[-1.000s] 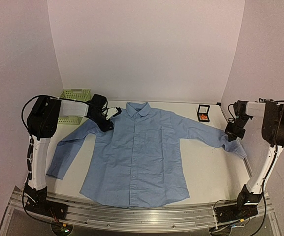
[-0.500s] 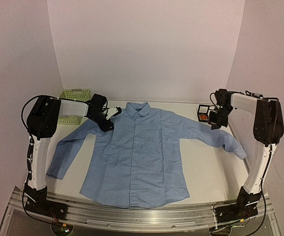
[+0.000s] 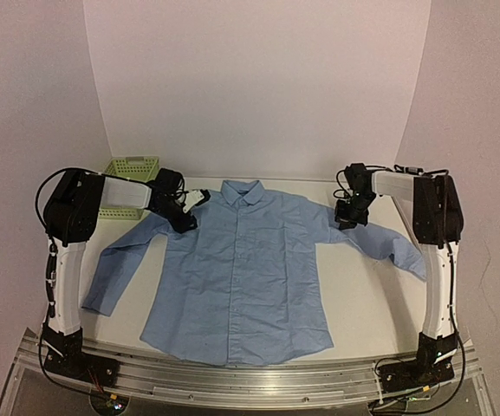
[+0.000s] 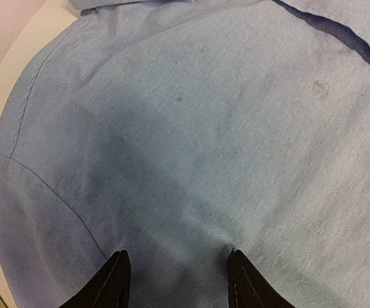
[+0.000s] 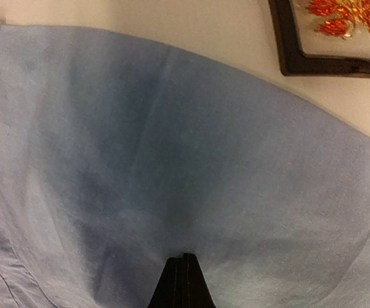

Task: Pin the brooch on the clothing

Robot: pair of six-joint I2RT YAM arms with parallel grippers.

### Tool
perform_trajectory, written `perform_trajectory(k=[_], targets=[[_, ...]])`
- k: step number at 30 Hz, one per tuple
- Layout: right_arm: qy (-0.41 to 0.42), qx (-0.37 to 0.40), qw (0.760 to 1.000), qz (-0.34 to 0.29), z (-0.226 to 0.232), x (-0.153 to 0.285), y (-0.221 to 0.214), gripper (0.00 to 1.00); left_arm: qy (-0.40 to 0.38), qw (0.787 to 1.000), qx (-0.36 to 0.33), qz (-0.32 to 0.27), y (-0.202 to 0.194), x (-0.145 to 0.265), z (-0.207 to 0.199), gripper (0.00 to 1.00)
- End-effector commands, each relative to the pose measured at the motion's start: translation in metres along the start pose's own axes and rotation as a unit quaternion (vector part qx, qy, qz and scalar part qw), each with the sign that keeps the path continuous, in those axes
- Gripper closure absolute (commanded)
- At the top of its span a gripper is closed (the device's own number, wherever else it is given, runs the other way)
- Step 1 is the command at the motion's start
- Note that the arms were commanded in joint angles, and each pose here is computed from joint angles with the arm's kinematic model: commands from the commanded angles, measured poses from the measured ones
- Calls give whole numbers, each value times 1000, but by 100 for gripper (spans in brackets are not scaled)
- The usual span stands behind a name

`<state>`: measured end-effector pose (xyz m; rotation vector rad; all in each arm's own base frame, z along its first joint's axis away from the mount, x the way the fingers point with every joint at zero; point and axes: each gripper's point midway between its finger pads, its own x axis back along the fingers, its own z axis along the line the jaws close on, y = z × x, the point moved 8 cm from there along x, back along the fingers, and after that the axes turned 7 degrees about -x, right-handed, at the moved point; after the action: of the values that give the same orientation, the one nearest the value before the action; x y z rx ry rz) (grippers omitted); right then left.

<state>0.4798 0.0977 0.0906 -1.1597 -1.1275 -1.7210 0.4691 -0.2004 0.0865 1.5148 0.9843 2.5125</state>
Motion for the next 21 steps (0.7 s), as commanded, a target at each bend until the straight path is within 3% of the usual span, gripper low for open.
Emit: perform_trajectory(k=[1, 10, 16, 21], targets=[[-6, -9, 1000, 11, 3, -18, -2, 100, 11, 999, 6, 41, -26, 6, 8, 48], [1, -5, 1000, -6, 10, -16, 12, 100, 17, 1000, 0, 23, -21, 17, 24, 48], [58, 19, 995, -80, 50, 28, 49, 100, -1, 998, 14, -63, 40, 54, 56, 45], [101, 54, 986, -120, 100, 43, 56, 100, 30, 995, 51, -86, 60, 47, 97, 45]])
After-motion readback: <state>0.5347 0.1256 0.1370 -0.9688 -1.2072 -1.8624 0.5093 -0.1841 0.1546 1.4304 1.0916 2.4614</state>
